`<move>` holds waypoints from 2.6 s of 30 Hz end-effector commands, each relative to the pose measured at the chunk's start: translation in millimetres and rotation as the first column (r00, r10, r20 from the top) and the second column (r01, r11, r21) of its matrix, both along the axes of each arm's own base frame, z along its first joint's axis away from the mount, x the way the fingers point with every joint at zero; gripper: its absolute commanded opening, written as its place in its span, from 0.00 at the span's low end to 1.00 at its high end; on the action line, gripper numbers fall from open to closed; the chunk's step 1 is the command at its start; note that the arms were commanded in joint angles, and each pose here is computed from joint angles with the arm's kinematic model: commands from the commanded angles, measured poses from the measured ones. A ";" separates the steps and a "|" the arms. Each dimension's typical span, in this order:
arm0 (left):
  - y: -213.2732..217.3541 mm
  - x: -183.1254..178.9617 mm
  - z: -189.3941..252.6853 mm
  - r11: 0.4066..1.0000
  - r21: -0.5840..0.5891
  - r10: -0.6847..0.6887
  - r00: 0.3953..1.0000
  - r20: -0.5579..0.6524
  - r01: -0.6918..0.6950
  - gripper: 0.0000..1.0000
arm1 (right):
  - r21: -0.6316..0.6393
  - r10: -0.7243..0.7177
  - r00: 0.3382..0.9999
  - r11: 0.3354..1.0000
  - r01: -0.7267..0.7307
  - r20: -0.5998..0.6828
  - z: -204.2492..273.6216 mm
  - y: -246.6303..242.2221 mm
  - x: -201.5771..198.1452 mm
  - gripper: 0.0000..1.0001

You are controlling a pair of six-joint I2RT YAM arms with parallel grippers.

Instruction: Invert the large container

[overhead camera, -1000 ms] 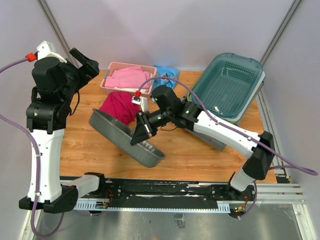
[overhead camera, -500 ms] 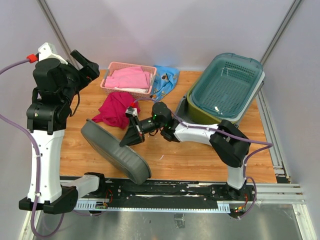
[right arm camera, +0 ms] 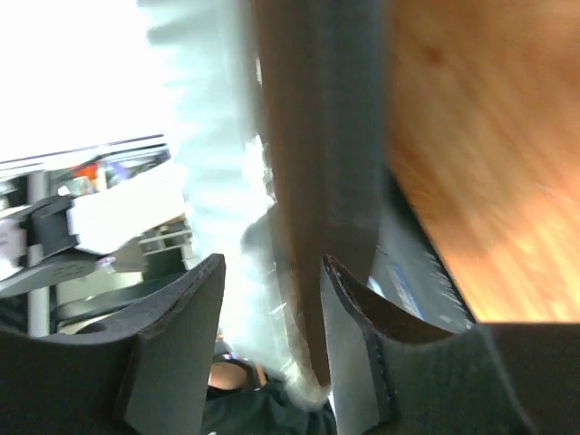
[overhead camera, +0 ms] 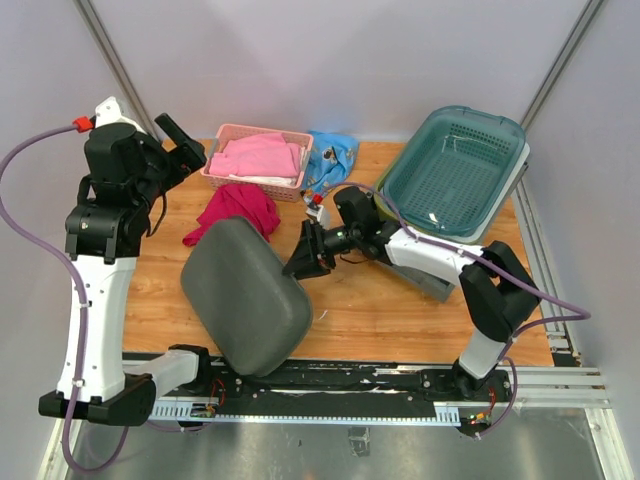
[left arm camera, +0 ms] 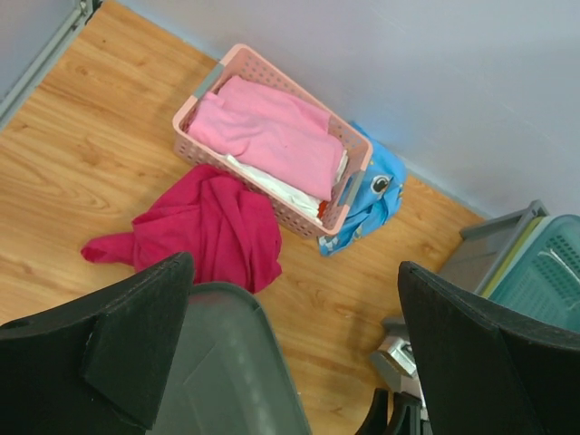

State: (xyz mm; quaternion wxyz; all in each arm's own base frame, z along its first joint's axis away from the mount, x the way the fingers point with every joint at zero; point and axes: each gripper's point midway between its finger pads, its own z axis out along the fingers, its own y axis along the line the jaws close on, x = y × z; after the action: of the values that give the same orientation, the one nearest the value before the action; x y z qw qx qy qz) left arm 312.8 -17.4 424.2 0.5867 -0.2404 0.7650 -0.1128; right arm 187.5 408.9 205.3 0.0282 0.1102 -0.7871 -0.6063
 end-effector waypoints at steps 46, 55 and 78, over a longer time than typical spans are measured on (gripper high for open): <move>-102.4 -39.4 -330.8 0.883 -0.344 -0.464 0.700 -0.543 0.319 0.99 | -0.791 0.285 0.830 0.551 0.267 0.479 -170.0 -155.4 -20.0 0.66; -134.6 -68.9 -285.1 0.838 -0.371 -0.539 0.718 -0.440 0.401 0.99 | -0.757 0.166 0.822 0.520 0.397 0.545 -155.9 -185.1 13.1 0.65; -95.1 -31.7 -221.4 0.951 -0.198 -0.295 0.883 -0.365 0.236 0.99 | -0.584 0.198 0.770 0.768 0.262 0.606 -123.2 -32.4 28.9 0.61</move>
State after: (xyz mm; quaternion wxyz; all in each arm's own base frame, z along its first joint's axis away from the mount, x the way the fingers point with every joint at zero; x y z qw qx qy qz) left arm 272.9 -116.9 192.9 0.3658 -0.1806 0.8890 -0.2081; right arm 220.6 321.7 50.4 -0.2095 0.2299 -0.9388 -0.1482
